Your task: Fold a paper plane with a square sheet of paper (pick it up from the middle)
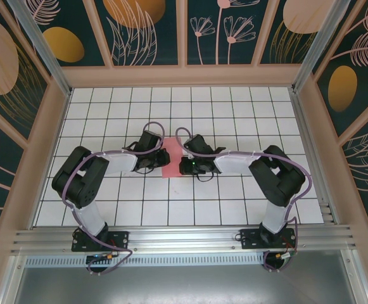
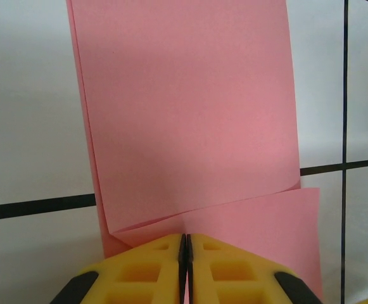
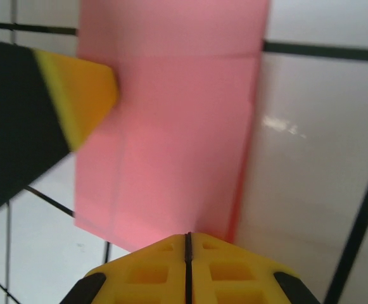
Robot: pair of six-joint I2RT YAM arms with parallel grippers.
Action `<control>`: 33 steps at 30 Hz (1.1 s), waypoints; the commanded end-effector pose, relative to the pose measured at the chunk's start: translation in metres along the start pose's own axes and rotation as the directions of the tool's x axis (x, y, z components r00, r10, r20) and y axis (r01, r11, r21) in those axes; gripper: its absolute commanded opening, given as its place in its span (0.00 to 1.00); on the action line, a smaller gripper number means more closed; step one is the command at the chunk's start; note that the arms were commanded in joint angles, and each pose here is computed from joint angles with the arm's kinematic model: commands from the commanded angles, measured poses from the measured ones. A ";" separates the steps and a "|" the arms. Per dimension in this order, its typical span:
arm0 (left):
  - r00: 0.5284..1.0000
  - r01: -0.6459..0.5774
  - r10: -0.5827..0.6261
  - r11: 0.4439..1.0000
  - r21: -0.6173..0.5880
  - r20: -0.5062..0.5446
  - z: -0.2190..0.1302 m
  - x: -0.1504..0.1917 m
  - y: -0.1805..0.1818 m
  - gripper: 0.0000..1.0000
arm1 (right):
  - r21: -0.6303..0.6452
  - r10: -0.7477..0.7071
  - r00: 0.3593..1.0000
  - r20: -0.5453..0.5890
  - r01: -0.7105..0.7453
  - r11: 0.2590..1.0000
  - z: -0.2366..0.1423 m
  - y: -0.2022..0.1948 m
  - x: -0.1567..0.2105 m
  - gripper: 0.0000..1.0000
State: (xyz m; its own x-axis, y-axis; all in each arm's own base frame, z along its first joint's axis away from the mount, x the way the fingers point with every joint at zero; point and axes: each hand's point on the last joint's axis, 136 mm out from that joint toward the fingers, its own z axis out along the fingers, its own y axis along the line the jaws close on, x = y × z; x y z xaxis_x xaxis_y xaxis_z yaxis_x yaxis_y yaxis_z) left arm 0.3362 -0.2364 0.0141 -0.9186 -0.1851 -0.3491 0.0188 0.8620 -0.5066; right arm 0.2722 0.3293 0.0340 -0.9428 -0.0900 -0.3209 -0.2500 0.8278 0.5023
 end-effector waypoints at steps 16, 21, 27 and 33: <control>0.999 0.013 -0.017 0.996 -0.085 -0.049 0.010 0.014 0.022 0.12 | -0.067 -0.055 0.995 -0.087 0.049 0.997 0.033 0.015 -0.007 0.11; 0.999 0.012 -0.017 0.995 -0.100 -0.049 0.010 0.014 0.026 0.11 | -0.019 -0.038 0.993 -0.112 0.036 0.999 0.033 0.000 0.004 0.11; 0.999 0.008 -0.014 0.991 -0.131 -0.045 0.010 0.014 0.032 0.11 | 0.016 -0.008 0.987 -0.159 0.011 1.000 0.021 -0.023 0.032 0.11; 0.999 0.004 -0.011 0.989 -0.148 -0.048 0.012 0.015 0.035 0.11 | 0.055 0.018 0.979 -0.202 -0.007 0.998 0.006 -0.044 0.062 0.11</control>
State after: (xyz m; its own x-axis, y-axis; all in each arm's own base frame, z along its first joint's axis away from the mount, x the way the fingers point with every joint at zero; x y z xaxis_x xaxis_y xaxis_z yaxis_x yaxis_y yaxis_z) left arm 0.3377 -0.2360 0.0129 -0.9193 -0.1856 -0.3469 0.0128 0.8671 -0.4980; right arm 0.2643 0.3316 0.0170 -0.9449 -0.1489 -0.2916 -0.2915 0.7881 0.5421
